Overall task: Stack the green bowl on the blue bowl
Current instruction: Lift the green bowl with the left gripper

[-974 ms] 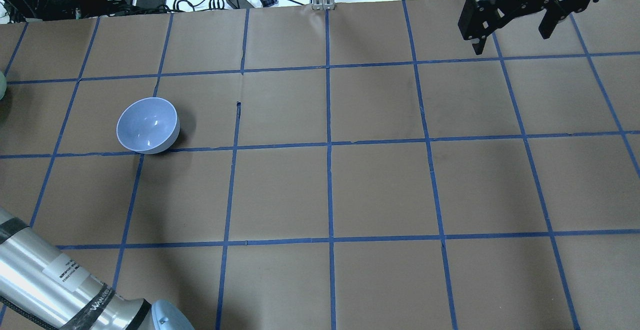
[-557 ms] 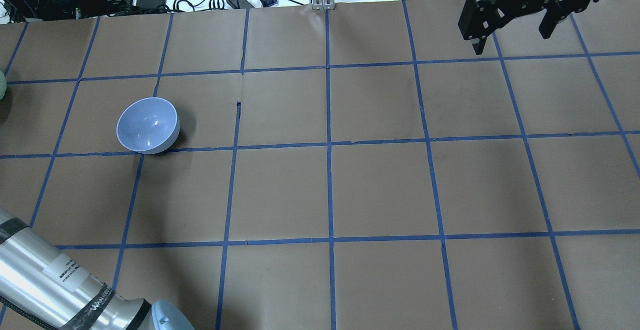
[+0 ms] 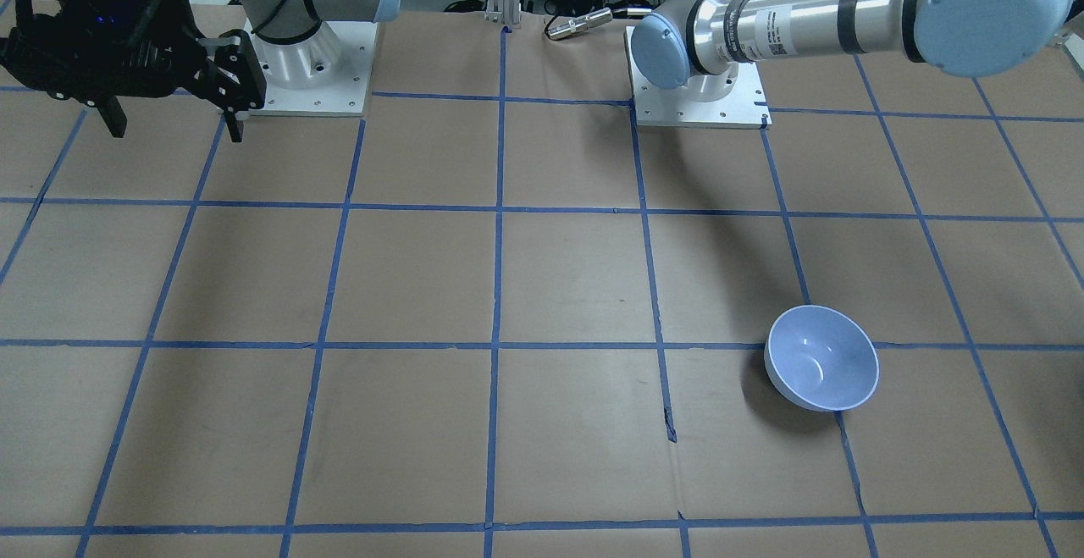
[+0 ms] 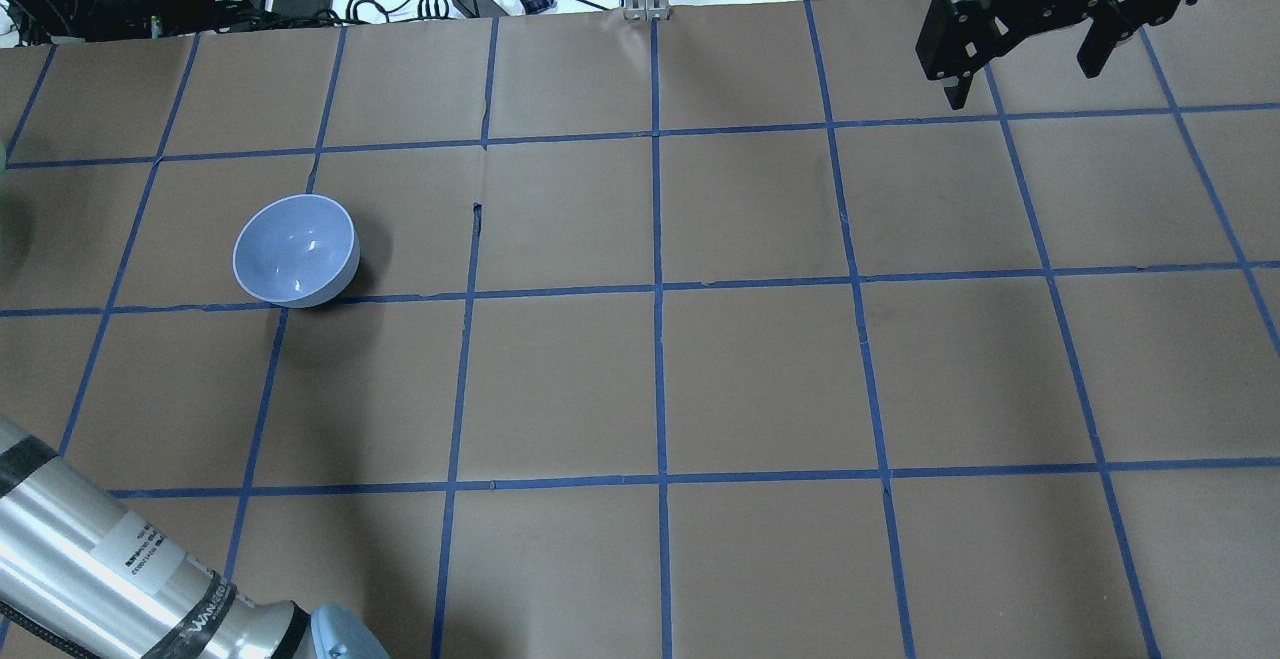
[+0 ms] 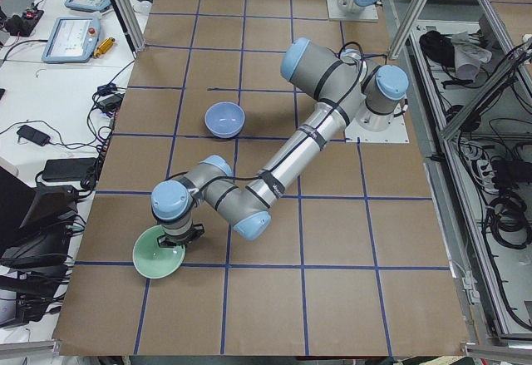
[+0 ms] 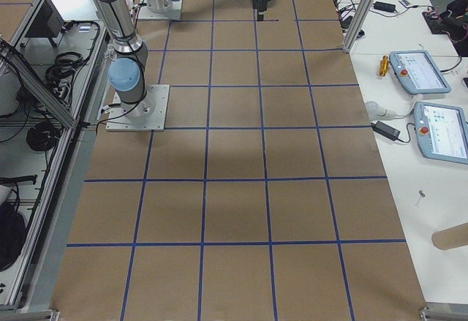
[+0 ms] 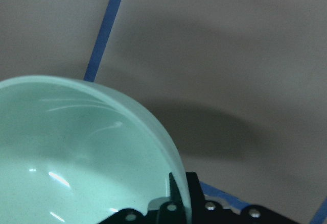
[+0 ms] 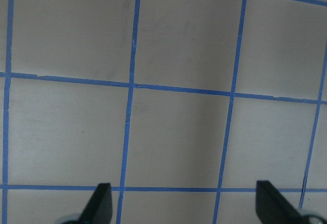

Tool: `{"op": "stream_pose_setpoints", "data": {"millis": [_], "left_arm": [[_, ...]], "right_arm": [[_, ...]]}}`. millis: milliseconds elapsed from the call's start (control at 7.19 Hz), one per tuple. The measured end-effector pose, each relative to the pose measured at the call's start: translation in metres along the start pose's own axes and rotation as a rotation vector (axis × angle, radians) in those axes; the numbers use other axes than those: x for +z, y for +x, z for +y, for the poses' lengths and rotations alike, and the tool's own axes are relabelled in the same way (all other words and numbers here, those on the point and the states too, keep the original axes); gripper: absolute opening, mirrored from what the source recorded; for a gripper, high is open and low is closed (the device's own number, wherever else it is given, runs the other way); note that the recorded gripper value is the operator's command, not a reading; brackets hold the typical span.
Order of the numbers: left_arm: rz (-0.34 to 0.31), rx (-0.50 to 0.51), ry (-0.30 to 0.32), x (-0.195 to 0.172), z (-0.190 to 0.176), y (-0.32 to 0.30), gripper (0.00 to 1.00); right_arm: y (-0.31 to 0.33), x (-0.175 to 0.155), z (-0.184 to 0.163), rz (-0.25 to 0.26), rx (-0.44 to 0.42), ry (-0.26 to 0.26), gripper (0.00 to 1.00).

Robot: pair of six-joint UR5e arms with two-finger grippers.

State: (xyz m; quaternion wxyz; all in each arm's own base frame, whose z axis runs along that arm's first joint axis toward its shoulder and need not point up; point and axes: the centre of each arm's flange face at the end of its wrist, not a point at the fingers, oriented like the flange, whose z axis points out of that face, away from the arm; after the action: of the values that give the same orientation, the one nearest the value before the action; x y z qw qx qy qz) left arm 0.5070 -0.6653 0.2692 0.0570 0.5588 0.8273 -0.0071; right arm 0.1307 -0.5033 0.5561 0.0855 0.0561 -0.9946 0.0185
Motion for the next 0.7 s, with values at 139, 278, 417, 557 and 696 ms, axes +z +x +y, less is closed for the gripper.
{"op": "stream_pose_setpoints", "data": {"millis": [139, 278, 417, 557, 696], "left_arm": [[0.008, 0.003, -0.010, -0.030, -0.025, 0.005, 0.00], [0.002, -0.005, -0.015, -0.059, -0.049, 0.011, 0.00], [-0.003, -0.016, -0.016, -0.085, -0.076, 0.019, 0.00], [0.000, -0.039, -0.013, -0.108, -0.107, 0.028, 0.00], [0.016, -0.077, -0.013, -0.127, -0.133, 0.042, 0.00]], "right_arm": [[0.000, 0.000, 0.000, 0.000, 0.000, 0.000, 1.00], [0.000, 0.000, 0.000, 0.000, 0.000, 0.000, 1.00], [0.000, 0.000, 0.000, 0.000, 0.000, 0.000, 1.00], [0.000, 0.000, 0.000, 0.000, 0.000, 0.000, 1.00], [0.000, 0.000, 0.000, 0.000, 0.000, 0.000, 1.00]]}}
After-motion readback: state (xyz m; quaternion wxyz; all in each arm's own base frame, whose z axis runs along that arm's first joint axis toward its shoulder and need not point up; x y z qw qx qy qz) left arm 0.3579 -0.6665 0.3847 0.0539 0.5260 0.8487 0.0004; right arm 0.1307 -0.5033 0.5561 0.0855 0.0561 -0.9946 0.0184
